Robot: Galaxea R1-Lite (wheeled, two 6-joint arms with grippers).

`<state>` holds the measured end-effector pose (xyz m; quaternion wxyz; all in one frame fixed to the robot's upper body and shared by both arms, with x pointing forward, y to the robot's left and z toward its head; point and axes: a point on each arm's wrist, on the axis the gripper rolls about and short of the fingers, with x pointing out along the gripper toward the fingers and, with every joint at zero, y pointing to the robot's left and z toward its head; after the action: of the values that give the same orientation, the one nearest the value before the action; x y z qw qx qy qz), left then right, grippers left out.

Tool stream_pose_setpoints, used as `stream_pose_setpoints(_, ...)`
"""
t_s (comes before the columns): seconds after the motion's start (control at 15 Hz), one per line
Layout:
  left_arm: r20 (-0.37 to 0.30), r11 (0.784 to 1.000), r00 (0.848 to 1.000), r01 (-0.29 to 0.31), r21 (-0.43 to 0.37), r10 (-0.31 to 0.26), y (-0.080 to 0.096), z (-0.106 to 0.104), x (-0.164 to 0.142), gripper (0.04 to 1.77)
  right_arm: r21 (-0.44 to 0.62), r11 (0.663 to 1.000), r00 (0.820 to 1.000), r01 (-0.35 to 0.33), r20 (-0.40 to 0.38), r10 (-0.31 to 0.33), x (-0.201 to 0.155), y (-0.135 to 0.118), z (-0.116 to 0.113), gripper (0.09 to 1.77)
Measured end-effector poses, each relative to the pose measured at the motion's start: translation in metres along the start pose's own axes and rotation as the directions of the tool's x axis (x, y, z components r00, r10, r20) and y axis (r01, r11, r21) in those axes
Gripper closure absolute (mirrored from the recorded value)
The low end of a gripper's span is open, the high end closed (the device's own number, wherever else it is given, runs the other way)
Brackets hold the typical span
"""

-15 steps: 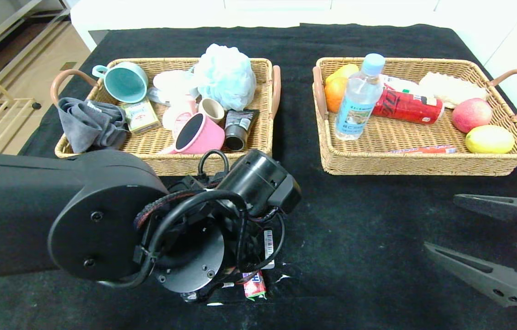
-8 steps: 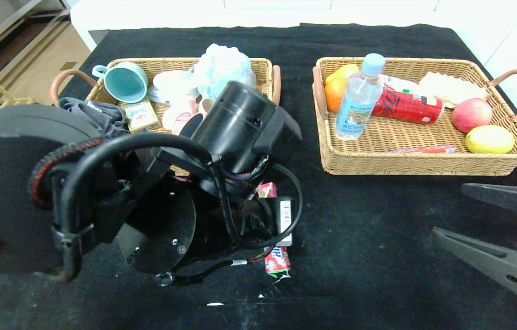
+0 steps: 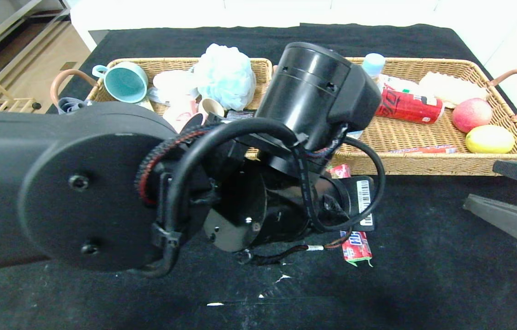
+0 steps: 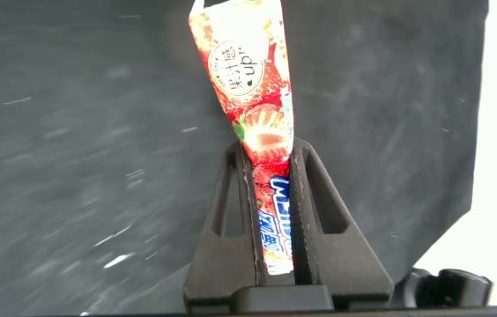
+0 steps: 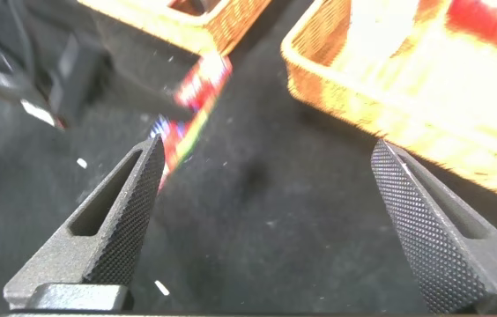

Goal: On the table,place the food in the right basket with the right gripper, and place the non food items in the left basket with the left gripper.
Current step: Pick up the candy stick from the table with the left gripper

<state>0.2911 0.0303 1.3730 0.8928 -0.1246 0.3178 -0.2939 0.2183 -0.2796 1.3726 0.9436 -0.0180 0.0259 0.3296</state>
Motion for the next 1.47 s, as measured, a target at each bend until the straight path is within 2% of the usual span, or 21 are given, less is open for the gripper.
stream_pose_setpoints(0.33, -0.03, 0.999, 0.999, 0.043, 0.019, -0.043, -0.021, -0.009, 0.032, 1.53, -0.01, 1.0, 0.999, 0.016, 0.037, -0.015, -0.008, 0.001, 0.006, 0.15)
stream_pose_setpoints(0.6, -0.042, 0.999, 0.998, 0.043, 0.028, -0.041, -0.029, -0.014, 0.059, 1.53, -0.015, 1.0, 0.999, 0.02, 0.049, -0.019, -0.011, 0.001, 0.009, 0.15)
stream_pose_setpoints(1.0, -0.065, 0.998, 0.998, 0.018, 0.061, -0.014, -0.028, -0.027, 0.091, 1.53, -0.013, 1.0, 0.999, 0.015, 0.044, -0.014, -0.012, 0.001, 0.006, 0.15)
stream_pose_setpoints(1.47, -0.075, 0.998, 0.997, 0.0, 0.06, 0.004, -0.025, -0.031, 0.1, 1.53, -0.012, 1.0, 0.999, 0.005, 0.038, -0.005, -0.011, 0.002, 0.005, 0.15)
